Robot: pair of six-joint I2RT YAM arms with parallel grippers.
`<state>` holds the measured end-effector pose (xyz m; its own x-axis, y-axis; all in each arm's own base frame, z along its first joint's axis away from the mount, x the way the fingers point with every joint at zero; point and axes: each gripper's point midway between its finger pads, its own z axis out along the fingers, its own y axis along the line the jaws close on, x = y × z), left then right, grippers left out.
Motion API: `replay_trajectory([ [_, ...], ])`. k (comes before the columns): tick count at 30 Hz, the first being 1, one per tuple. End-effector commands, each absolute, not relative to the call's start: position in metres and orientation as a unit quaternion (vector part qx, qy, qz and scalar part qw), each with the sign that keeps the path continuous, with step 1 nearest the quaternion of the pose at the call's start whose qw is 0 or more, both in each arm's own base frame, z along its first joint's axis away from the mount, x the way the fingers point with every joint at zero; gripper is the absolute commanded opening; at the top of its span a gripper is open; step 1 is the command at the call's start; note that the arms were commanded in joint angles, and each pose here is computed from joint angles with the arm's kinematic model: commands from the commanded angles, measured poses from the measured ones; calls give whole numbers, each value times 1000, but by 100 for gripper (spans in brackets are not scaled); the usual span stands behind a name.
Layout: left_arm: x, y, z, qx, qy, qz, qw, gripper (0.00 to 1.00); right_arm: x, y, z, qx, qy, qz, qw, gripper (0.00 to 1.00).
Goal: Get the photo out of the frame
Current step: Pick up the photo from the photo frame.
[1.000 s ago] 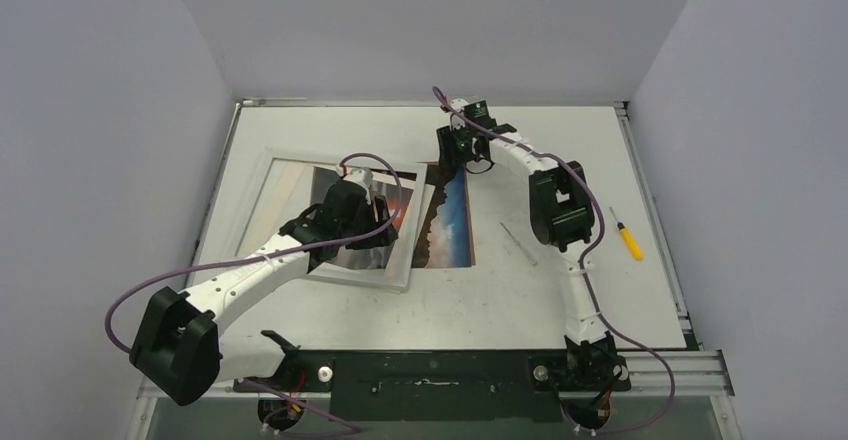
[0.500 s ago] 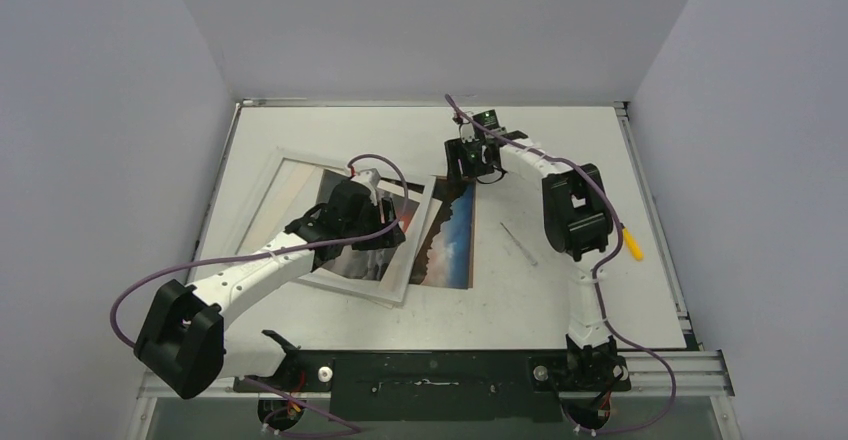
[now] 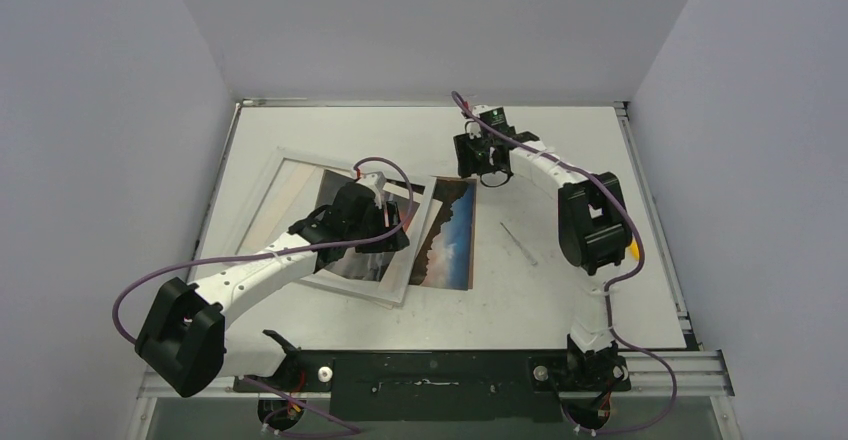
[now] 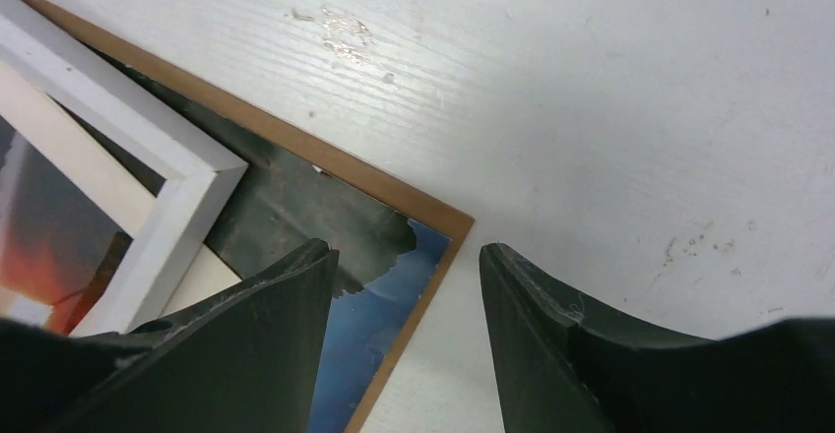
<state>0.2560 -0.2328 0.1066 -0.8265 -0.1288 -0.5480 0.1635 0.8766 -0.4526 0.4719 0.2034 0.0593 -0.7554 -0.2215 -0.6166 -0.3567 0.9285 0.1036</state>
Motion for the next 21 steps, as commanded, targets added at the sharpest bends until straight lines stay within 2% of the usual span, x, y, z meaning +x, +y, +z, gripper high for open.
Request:
replay_trajectory([
  [1,267,-241,132,20,906,-268,327,58,474,225,81,-182,914,143,334,55],
  [9,264,-239,131,19,907,-267,326,58,467,222,50,-170,931,146,290,54],
  [21,263,-237,129,18,907,-266,326,59,467,217,34,-158,938,139,277,53],
])
